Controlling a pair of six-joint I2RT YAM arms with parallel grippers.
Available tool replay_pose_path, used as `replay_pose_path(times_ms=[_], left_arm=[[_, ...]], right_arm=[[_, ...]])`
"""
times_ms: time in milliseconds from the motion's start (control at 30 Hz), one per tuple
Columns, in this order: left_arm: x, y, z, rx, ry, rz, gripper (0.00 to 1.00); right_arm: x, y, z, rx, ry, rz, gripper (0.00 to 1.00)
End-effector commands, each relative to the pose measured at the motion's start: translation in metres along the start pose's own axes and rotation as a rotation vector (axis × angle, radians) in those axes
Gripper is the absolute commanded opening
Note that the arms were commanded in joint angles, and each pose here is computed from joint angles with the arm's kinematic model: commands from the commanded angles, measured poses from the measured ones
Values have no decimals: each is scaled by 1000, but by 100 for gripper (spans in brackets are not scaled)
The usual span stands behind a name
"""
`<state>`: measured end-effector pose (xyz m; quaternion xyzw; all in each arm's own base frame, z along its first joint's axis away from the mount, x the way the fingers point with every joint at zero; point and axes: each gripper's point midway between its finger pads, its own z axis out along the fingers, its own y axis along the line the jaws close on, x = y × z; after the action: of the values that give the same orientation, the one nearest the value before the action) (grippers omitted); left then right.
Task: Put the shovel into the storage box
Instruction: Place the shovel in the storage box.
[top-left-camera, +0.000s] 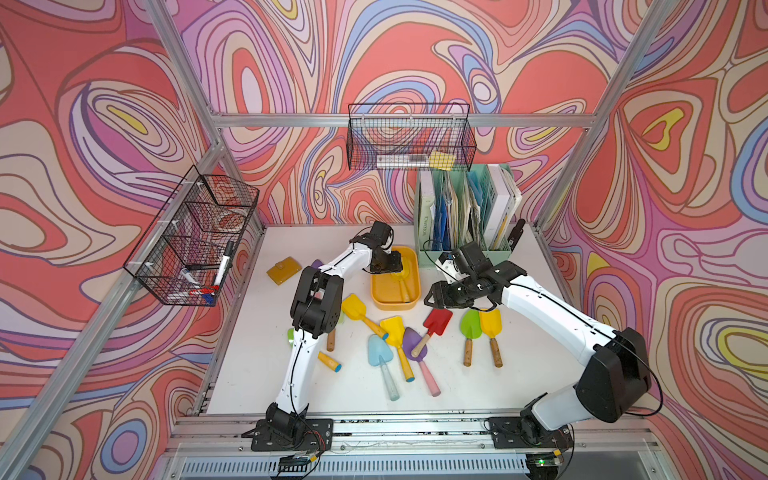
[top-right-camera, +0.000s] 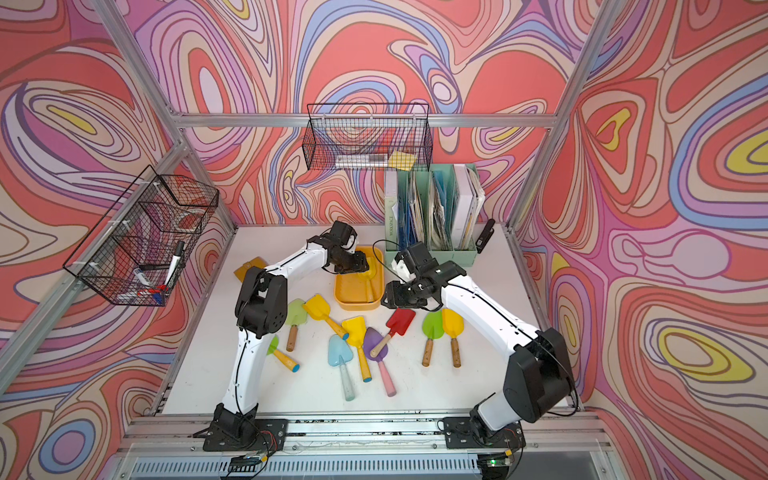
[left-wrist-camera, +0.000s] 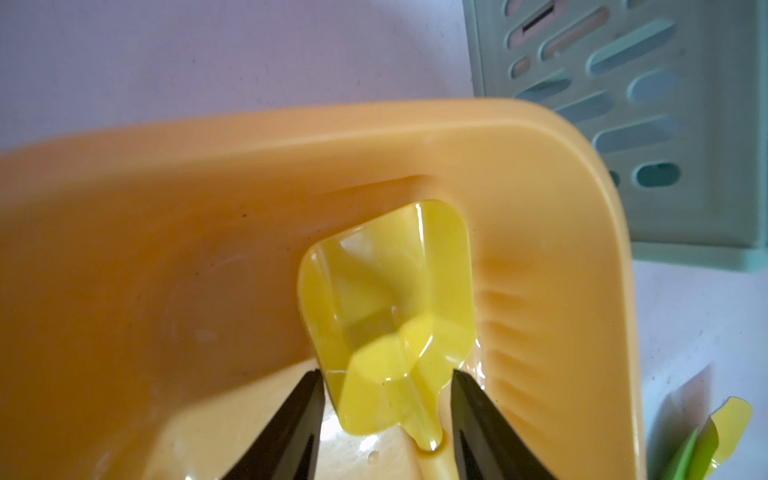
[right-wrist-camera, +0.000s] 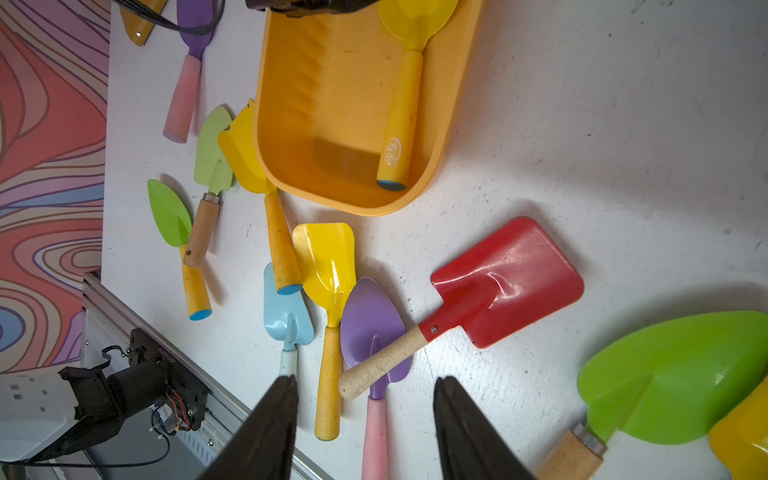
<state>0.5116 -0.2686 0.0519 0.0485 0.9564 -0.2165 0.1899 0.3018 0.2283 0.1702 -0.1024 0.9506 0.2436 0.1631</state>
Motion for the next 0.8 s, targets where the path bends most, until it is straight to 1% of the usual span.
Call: replay_pose_path(times_ms=[0,100,200,267,367,467,567,633,767], left_arm=[[-1,1,-9,-28,8,0,57],[-4,-2,-16,-37,2,6,58],[-8,-5,-28,-65,-13,29,58],[-12,-10,-40,-76,-32,47,59],[-20,-24,-65,-75,-81,77,67],[-27,-40,-94,-63,-138,108,74],[-31,-59,-126,-25,-197,132,79],[-29,-74,-147,16,-238,146,83],[-18,-95,-179,99,-279,157,88]], right_arm=[[2,2,2,-10,0,-7,54],[1,2,0,-6,-9,-2,54],[-1,-5,-7,41,-33,19,54],[0,-14,-16,100,-58,46,54],[11,-41,-31,253,-69,102,54],[33,-68,-41,381,-48,157,55],[63,-97,-46,495,3,231,55],[87,-116,-48,568,47,277,57],[121,-140,-52,648,86,360,60]])
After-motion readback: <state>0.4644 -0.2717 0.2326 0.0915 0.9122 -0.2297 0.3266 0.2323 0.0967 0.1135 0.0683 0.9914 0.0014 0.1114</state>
